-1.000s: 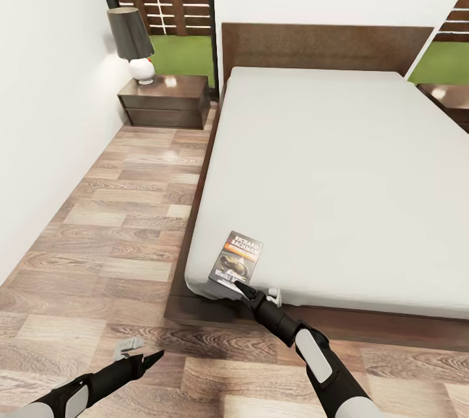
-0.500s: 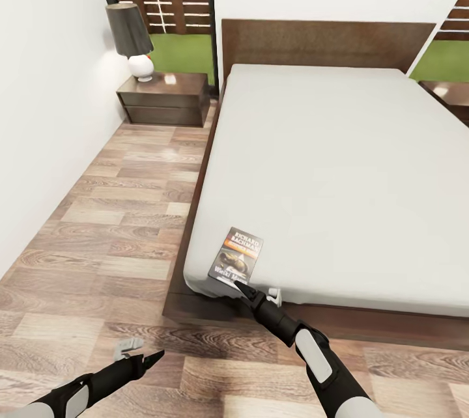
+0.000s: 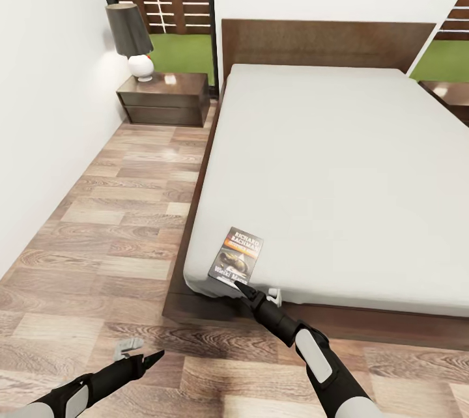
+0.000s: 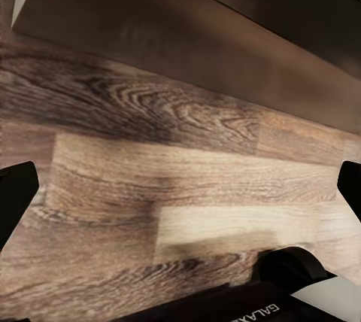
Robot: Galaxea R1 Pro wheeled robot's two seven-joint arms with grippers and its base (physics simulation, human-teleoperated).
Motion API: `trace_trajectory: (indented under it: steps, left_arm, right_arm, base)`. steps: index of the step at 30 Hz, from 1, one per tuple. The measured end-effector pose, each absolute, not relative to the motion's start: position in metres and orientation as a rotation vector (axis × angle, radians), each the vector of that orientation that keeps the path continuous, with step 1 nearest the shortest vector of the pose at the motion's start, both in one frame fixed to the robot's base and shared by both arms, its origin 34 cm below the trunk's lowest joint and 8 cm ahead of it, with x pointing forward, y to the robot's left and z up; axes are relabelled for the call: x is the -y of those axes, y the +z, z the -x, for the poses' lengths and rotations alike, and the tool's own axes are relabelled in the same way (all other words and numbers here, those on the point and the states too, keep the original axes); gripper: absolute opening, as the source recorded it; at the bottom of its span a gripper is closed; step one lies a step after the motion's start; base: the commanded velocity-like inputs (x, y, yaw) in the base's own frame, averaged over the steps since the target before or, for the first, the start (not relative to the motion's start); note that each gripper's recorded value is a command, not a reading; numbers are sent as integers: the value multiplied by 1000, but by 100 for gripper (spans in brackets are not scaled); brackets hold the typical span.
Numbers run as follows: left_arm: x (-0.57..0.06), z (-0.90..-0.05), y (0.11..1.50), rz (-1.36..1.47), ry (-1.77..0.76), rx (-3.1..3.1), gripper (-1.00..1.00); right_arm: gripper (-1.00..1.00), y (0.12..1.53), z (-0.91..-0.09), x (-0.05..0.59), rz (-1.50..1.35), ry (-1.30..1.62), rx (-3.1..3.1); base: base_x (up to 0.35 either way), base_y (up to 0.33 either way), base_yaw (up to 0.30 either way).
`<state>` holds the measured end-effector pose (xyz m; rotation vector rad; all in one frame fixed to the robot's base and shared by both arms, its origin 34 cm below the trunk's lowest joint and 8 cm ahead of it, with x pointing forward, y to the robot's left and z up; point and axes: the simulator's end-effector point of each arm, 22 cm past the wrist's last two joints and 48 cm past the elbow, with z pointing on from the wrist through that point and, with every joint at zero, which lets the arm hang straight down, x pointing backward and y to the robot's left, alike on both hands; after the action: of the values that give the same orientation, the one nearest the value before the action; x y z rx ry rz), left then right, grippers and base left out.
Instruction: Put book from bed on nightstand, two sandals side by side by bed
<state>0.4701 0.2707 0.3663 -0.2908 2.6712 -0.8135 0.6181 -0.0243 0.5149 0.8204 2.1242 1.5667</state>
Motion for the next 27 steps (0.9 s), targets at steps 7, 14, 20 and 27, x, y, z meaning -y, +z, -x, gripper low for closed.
trace_trajectory:
  steps: [7, 14, 20, 27]
  left_arm:
    - [-270, -470, 366, 290, -814, -2671, 100]
    - [-270, -470, 366, 289, -814, -2672, 100]
    - [-266, -469, 364, 290, -821, -2672, 100]
    - [-266, -468, 354, 290, -823, -2671, 100]
  right_arm:
    - [100, 515, -618, 24, -821, 1567, -2125]
    - [100, 515, -618, 24, -821, 1567, -2124]
    - [100, 513, -618, 24, -820, 1567, -2124]
    - [100, 503, -617, 24, -820, 1567, -2124]
  base:
    - [98, 0, 0]
    - [5, 0, 0]
    - [0, 0, 0]
    - [0, 0, 0]
